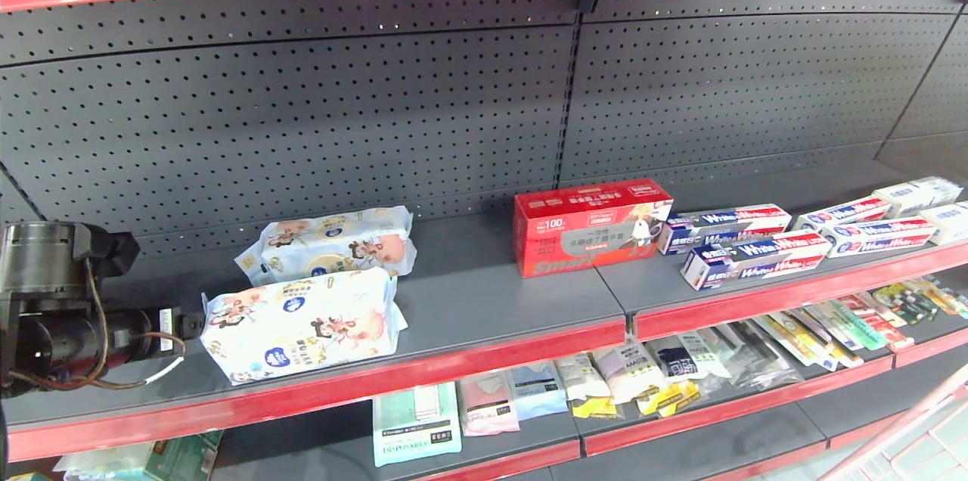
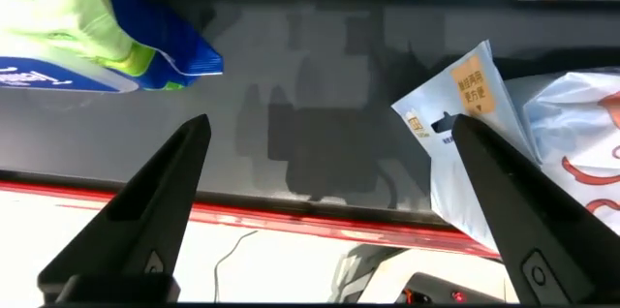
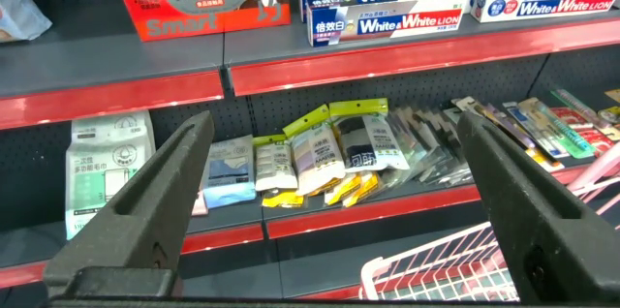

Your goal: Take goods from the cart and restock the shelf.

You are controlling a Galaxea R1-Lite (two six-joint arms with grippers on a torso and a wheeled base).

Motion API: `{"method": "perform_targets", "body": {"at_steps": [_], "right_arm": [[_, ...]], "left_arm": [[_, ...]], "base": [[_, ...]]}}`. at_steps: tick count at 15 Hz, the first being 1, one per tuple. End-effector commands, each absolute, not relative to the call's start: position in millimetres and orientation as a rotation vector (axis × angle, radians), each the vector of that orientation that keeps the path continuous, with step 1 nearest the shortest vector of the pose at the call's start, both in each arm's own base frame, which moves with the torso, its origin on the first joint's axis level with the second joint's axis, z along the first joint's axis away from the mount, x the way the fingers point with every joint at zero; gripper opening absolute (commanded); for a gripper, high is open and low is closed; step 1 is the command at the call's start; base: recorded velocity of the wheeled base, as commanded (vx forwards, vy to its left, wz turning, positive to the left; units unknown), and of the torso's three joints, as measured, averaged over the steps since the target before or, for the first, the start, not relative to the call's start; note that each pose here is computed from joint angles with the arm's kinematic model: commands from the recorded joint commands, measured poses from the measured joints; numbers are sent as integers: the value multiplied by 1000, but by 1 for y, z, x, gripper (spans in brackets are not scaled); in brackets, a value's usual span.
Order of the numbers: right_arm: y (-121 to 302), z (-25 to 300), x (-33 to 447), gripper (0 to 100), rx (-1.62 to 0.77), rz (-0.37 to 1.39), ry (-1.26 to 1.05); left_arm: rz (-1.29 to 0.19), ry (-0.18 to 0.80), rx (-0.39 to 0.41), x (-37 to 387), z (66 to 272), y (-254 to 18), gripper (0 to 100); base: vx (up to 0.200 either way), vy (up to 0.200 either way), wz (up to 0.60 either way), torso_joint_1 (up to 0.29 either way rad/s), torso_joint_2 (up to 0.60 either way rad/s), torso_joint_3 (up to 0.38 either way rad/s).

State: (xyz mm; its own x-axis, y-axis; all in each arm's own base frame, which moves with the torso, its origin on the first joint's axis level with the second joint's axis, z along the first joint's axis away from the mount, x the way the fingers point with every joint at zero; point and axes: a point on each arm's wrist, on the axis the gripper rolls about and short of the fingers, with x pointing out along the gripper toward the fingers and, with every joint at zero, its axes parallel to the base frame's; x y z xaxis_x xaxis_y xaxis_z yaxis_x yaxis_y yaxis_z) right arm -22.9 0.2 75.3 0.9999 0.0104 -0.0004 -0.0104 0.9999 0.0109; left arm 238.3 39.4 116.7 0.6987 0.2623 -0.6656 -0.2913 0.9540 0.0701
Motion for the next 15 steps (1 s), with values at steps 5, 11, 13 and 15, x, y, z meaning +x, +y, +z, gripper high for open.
{"method": "perform_targets", "body": {"at_steps": [5, 11, 13, 15], "right_arm": [[0, 75, -23, 100, 11, 11, 2], [0, 75, -23, 100, 11, 11, 2], [0, 75, -23, 100, 11, 11, 2], [0, 75, -23, 100, 11, 11, 2]], "left_arm": [[282, 732, -31, 239, 117, 32, 100], [262, 721, -19, 240, 118, 26, 100], [255, 716, -18, 241, 118, 24, 100], [253, 717, -19, 241, 118, 23, 100]], "base": [[0, 0, 0, 0, 0, 0], [0, 0, 0, 0, 0, 0], [0, 0, 0, 0, 0, 0], [0, 0, 0, 0, 0, 0]]}}
